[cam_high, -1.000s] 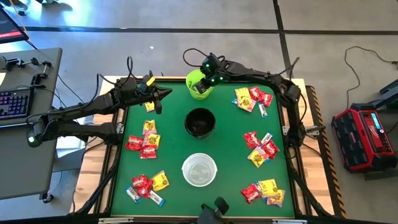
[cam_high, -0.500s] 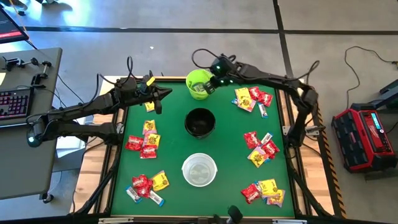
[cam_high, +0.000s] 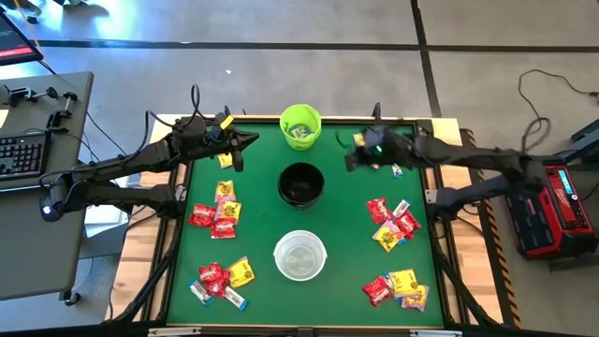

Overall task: Sort candy by brand, put in halloween buckets
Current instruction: Put the white chocolate into the green bucket

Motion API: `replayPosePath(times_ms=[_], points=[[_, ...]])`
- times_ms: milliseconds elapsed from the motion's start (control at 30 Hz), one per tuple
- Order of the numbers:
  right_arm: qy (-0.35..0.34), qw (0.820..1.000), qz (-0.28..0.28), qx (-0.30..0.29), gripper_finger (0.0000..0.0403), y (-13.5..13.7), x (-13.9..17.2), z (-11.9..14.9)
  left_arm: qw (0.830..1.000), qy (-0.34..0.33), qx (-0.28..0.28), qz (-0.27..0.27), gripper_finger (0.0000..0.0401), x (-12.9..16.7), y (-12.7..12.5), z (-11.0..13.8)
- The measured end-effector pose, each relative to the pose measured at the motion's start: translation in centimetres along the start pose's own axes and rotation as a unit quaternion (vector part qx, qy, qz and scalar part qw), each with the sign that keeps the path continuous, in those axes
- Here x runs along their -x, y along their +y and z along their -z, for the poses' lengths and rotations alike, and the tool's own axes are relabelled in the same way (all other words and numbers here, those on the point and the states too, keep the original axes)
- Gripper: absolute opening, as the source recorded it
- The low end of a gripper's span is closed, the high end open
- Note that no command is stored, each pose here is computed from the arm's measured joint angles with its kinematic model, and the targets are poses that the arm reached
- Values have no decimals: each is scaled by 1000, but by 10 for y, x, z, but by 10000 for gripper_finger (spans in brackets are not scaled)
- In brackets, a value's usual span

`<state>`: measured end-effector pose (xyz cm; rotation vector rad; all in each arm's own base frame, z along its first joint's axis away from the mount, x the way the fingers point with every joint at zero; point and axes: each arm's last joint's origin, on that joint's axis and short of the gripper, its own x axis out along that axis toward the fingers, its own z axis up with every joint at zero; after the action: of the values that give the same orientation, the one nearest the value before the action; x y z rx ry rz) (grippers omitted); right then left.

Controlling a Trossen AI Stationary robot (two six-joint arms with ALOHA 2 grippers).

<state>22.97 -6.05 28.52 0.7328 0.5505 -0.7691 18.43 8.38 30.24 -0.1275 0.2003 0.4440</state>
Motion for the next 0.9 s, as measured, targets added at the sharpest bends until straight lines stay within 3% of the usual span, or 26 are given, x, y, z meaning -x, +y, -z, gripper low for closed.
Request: replayPosePath(times_ms=[167, 300, 533, 633, 800, 900], points=[[44, 995, 50, -80, 0, -14, 30, 42, 1000, 1, 0, 8, 0, 0, 0, 0], [91, 978, 122, -143, 0, -26, 43, 66, 1000, 1, 7, 13, 0, 0, -1, 0], [157, 918, 267, -246, 11, -46, 58, 85, 1000, 1, 18, 13, 0, 0, -1, 0], [165, 903, 290, -269, 41, -49, 61, 87, 1000, 2, 18, 13, 0, 0, -1, 0], [162, 897, 294, -287, 117, -50, 58, 84, 1000, 2, 18, 16, 0, 0, -1, 0], [178, 905, 298, -248, 158, -50, 52, 82, 1000, 3, 16, 17, 0, 0, -1, 0]])
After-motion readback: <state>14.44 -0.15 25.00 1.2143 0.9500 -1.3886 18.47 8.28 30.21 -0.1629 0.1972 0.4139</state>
